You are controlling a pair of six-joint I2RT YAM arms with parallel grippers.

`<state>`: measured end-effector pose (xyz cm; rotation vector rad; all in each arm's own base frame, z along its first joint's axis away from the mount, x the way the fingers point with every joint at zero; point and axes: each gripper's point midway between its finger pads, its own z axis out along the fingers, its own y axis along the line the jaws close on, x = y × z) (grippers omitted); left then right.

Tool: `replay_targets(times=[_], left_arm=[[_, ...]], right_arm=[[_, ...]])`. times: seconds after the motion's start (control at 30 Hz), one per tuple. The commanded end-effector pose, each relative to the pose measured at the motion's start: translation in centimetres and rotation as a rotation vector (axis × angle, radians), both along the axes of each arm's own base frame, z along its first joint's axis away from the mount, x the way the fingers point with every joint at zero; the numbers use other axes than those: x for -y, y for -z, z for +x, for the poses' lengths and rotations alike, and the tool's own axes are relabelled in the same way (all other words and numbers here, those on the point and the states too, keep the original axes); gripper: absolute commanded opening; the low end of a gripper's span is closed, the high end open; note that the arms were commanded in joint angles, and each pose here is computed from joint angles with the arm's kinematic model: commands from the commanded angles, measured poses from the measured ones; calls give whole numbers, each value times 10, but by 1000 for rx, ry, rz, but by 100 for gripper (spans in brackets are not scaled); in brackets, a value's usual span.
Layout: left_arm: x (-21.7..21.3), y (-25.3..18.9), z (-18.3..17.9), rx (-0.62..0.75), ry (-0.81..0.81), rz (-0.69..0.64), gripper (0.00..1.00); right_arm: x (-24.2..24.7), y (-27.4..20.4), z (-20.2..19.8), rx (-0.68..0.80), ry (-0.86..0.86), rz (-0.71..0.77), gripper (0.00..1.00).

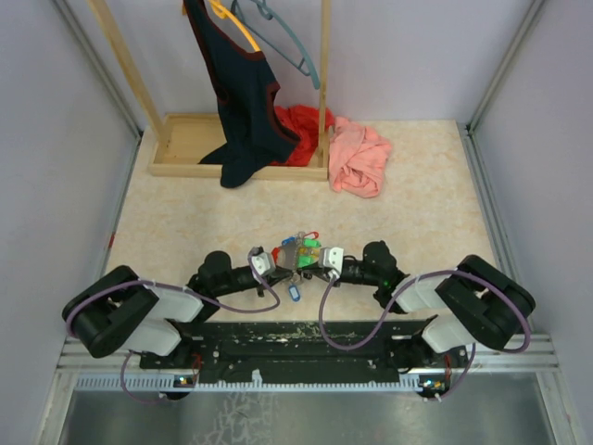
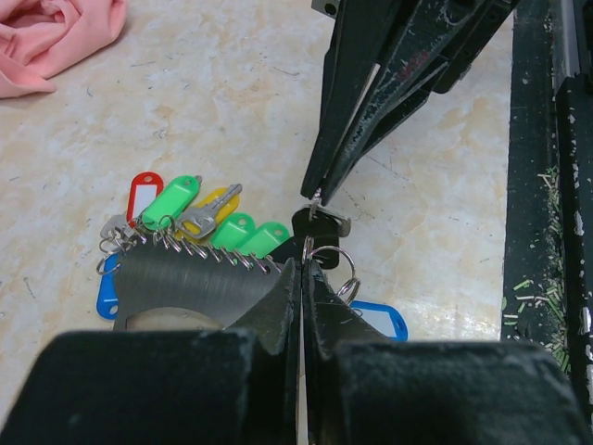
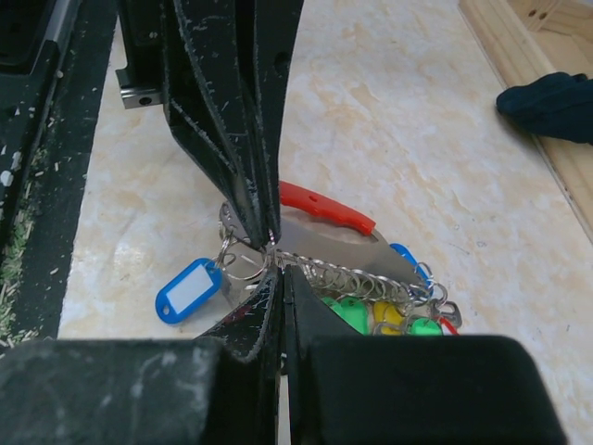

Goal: Put the keys on the keyring

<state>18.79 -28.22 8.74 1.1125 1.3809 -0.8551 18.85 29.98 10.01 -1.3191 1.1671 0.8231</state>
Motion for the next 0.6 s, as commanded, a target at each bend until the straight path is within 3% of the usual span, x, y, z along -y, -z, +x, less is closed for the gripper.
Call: replay_targets(times=[0.0,0.57], left_arm=[[7,-8,2,33,37,-13,1],[6,-9,1,30,34,-17,1]], right_arm=[[-6,-23,9,79,25,74,0],[-9,-16,-3,61,-54,50,0]])
